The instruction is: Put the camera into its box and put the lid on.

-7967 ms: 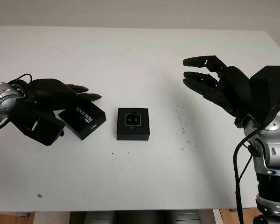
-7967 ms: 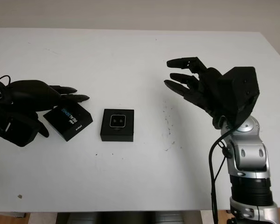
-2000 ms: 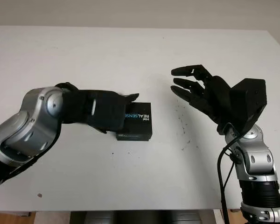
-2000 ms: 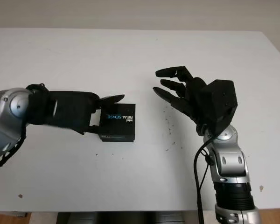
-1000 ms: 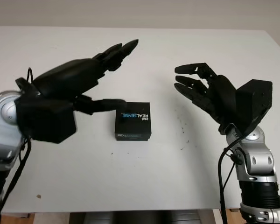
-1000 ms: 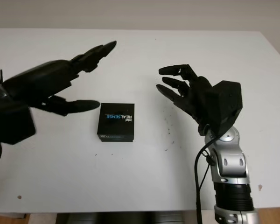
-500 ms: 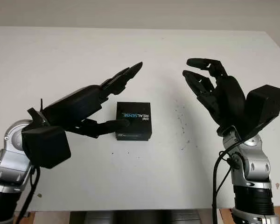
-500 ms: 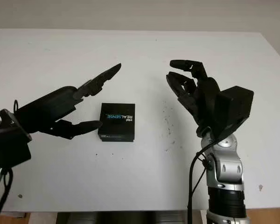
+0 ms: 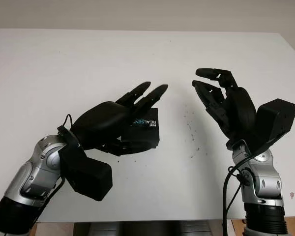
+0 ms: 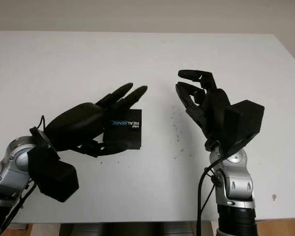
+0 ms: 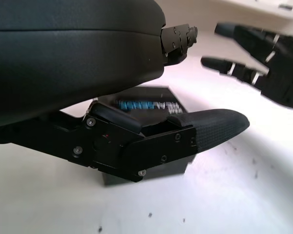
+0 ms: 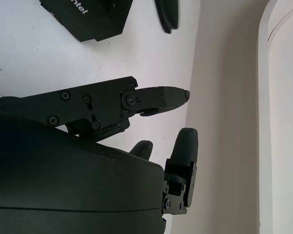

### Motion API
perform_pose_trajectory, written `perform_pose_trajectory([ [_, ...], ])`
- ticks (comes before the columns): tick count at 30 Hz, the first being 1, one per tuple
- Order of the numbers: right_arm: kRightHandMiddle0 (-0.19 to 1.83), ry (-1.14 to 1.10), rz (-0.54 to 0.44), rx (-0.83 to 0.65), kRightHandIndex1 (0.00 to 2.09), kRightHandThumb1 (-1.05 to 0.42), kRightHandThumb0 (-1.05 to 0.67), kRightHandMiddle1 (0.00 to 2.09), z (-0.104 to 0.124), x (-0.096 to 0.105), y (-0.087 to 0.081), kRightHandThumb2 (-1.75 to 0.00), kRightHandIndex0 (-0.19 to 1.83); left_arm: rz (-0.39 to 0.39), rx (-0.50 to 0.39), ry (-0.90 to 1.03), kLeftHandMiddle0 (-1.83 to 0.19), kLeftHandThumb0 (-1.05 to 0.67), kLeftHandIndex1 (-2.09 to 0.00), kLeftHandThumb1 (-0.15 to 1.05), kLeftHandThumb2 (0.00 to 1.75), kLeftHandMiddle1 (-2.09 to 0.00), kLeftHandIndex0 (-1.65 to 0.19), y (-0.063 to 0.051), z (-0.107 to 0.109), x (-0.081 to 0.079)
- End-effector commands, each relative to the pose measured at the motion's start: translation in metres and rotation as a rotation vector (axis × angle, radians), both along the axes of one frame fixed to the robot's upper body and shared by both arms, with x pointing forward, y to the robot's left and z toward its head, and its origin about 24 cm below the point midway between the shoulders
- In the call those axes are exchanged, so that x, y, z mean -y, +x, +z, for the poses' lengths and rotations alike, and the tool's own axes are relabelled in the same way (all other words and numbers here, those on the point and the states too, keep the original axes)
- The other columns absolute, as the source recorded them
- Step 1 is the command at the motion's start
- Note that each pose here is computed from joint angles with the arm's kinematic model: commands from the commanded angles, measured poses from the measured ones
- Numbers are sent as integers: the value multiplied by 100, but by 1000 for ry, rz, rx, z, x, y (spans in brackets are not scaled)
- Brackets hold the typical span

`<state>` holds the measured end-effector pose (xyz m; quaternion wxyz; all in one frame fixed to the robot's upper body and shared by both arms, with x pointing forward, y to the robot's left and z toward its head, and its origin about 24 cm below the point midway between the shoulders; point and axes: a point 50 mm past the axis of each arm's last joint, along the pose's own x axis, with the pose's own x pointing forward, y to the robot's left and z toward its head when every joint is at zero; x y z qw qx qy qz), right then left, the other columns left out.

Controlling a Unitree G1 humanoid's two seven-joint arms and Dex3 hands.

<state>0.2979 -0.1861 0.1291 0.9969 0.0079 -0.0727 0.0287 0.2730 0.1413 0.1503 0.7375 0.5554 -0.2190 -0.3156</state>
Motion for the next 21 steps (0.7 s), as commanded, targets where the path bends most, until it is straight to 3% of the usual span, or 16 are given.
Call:
perform_pose_trajectory([
  [1, -10, 11, -2, 29, 102, -105, -41, 139, 5, 1, -3, -22, -8, -6, -86, -46, 19, -88, 0, 105, 75, 0, 19, 2, -6, 1],
  [5, -7, 17, -12, 23, 103, -105, -41, 140, 4, 0, -5, -20, -5, -8, -312, -208, 19, -86, 0, 105, 77, 0, 19, 7, -16, -2],
  [8, -7, 21, -12, 21, 103, -105, -41, 140, 4, 1, -6, -20, -5, 5, -399, -215, 19, -86, 0, 105, 79, 0, 19, 11, -22, -4],
  [21, -9, 39, -8, 18, 105, -105, -40, 139, 6, 1, -9, -21, -5, 71, -423, 5, 19, -92, 0, 105, 85, 0, 19, 25, -37, -6],
])
